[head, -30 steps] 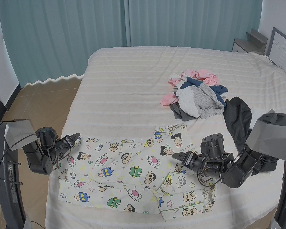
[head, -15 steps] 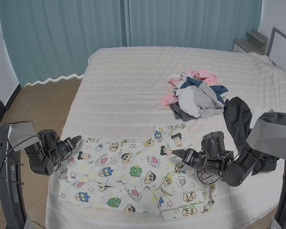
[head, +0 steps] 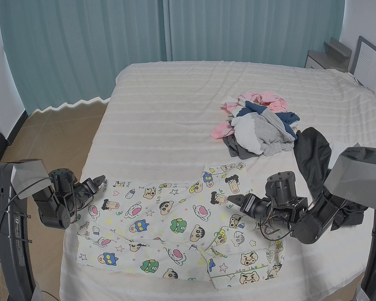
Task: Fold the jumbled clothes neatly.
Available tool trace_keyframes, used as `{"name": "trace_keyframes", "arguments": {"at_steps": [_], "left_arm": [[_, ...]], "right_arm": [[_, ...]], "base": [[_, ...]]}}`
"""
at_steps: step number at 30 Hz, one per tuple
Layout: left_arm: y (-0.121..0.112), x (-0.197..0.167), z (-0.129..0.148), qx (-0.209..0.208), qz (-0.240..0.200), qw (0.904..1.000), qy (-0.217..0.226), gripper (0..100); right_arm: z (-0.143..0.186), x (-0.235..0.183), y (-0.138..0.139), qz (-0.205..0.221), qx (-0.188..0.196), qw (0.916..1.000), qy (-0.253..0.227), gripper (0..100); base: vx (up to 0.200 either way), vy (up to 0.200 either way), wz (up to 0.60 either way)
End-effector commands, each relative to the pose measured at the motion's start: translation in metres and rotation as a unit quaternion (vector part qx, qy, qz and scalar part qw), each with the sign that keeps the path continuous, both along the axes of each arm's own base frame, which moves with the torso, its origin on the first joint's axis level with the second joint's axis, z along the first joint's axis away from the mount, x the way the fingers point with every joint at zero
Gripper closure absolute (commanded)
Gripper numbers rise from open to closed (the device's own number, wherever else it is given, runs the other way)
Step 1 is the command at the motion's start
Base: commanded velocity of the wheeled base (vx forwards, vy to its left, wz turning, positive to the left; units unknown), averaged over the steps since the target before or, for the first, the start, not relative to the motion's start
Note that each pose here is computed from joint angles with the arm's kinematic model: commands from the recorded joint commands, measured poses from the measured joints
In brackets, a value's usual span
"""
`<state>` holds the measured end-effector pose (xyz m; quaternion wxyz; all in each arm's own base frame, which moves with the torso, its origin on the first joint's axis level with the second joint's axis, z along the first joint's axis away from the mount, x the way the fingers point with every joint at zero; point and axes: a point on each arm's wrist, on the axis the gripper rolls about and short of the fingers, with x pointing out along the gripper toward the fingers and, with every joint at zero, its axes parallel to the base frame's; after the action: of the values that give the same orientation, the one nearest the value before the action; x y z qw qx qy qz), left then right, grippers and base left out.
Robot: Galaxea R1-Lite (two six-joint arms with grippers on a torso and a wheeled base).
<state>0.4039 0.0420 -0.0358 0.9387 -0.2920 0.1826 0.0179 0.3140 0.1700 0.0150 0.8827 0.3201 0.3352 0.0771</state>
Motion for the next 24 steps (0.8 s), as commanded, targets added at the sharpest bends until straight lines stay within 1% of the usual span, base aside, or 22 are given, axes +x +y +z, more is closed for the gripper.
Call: {"name": "trace_keyframes", "arguments": {"at_steps": [1, 7, 8, 9, 13, 16, 20, 22, 23, 24], "left_arm": [[-0.001, 0.001, -0.006, -0.001, -0.002, 1.0000, 0.006, 0], [-0.002, 0.002, -0.009, -0.004, -0.006, 0.9999, 0.008, 0], [-0.005, 0.000, -0.011, -0.005, -0.011, 0.9999, 0.012, 0], [-0.006, 0.000, -0.011, -0.006, -0.011, 0.9999, 0.012, 100], [-0.010, -0.003, -0.012, -0.006, -0.016, 0.9997, 0.018, 100], [-0.012, -0.008, -0.014, -0.006, -0.017, 0.9995, 0.025, 100], [-0.011, -0.012, -0.013, -0.004, -0.015, 0.9998, 0.011, 100], [-0.011, -0.016, -0.013, -0.002, -0.012, 0.9999, 0.005, 100], [-0.011, -0.016, -0.012, -0.002, -0.012, 0.9999, 0.004, 100], [-0.011, -0.019, -0.011, 0.000, -0.011, 0.9999, -0.008, 100]], "right_arm": [[-0.001, 0.000, 0.000, 0.000, 0.000, 1.0000, 0.000, 0], [0.001, 0.004, 0.001, 0.005, -0.005, 0.9999, -0.009, 0], [0.000, 0.004, 0.002, 0.004, -0.006, 0.9999, -0.008, 0], [0.000, 0.004, 0.001, 0.004, -0.007, 0.9999, -0.009, 0], [0.000, 0.008, -0.005, -0.003, -0.011, 0.9999, -0.011, 0], [-0.002, 0.020, -0.017, -0.013, -0.029, 0.9993, -0.021, 0], [-0.002, 0.039, -0.034, -0.014, -0.062, 0.9969, -0.047, 0], [-0.003, 0.055, -0.042, -0.016, -0.081, 0.9944, -0.066, 0], [-0.003, 0.057, -0.043, -0.017, -0.081, 0.9942, -0.068, 0], [-0.006, 0.077, -0.046, -0.018, -0.096, 0.9911, -0.091, 0]], "base": [[0.000, 0.000, 0.00], [0.000, 0.000, 0.00], [0.000, 0.000, 0.00], [0.000, 0.000, 0.00], [0.000, 0.000, 0.00], [0.000, 0.000, 0.00], [0.000, 0.000, 0.00], [0.000, 0.000, 0.00], [0.000, 0.000, 0.00], [0.000, 0.000, 0.00]]}}
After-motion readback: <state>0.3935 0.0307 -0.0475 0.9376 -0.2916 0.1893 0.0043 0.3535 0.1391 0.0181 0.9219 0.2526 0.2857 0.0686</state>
